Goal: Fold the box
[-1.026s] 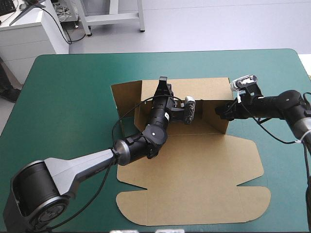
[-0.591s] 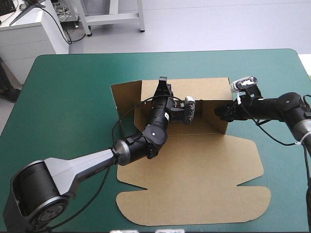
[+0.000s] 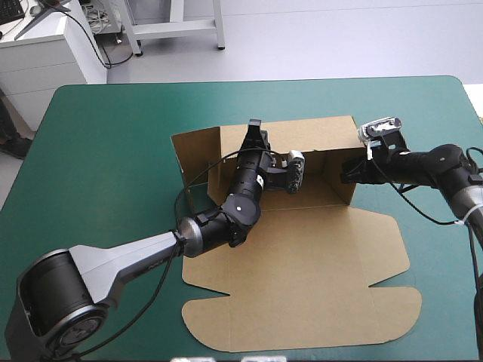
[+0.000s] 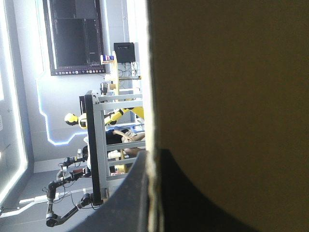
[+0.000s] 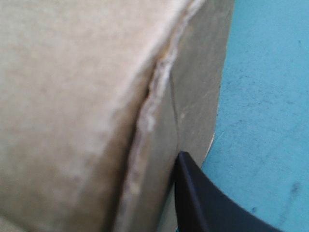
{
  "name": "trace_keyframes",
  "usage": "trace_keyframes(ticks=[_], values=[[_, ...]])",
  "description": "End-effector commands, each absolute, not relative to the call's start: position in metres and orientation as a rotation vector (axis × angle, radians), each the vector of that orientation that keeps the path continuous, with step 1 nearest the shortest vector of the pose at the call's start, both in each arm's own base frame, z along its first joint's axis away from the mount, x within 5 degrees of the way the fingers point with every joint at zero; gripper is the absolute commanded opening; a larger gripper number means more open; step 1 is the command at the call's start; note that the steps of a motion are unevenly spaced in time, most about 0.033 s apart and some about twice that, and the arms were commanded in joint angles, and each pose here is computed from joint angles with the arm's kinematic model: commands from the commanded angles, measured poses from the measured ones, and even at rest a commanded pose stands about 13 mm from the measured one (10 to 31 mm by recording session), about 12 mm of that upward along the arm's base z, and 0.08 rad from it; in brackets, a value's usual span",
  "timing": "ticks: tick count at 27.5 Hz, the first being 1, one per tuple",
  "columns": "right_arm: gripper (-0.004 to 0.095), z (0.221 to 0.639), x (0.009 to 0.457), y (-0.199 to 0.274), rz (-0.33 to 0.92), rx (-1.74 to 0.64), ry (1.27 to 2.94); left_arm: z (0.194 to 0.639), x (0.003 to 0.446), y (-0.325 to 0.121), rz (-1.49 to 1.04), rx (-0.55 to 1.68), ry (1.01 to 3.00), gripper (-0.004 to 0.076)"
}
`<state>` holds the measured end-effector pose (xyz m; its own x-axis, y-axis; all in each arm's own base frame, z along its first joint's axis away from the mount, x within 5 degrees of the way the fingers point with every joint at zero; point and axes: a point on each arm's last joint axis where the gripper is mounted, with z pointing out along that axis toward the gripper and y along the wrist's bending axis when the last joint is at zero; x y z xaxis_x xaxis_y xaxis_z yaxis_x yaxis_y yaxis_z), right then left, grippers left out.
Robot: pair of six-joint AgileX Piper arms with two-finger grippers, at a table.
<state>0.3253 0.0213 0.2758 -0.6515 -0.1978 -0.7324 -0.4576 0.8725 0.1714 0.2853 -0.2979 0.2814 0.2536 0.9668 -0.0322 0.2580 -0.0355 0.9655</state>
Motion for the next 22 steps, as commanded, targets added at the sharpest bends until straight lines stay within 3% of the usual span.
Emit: trace_keyframes(ticks=[1,5,14,22], values=[[0.0017,0.292,0.322,0.032,0.551,-0.382,2.244,0.301,0.281,-0.295,0.857,1.453,1.196,-0.0008],[0.0004,0.291,0.323,0.042,0.508,-0.331,2.278,0.301,0.281,-0.295,0.849,1.445,1.203,-0.0008],[0.0004,0.281,0.316,0.071,0.276,-0.410,2.398,0.301,0.281,-0.295,0.849,1.445,1.203,-0.0008],[0.0003,0.280,0.314,0.072,0.289,-0.384,2.426,0.301,0.281,-0.295,0.852,1.446,1.199,-0.0004]])
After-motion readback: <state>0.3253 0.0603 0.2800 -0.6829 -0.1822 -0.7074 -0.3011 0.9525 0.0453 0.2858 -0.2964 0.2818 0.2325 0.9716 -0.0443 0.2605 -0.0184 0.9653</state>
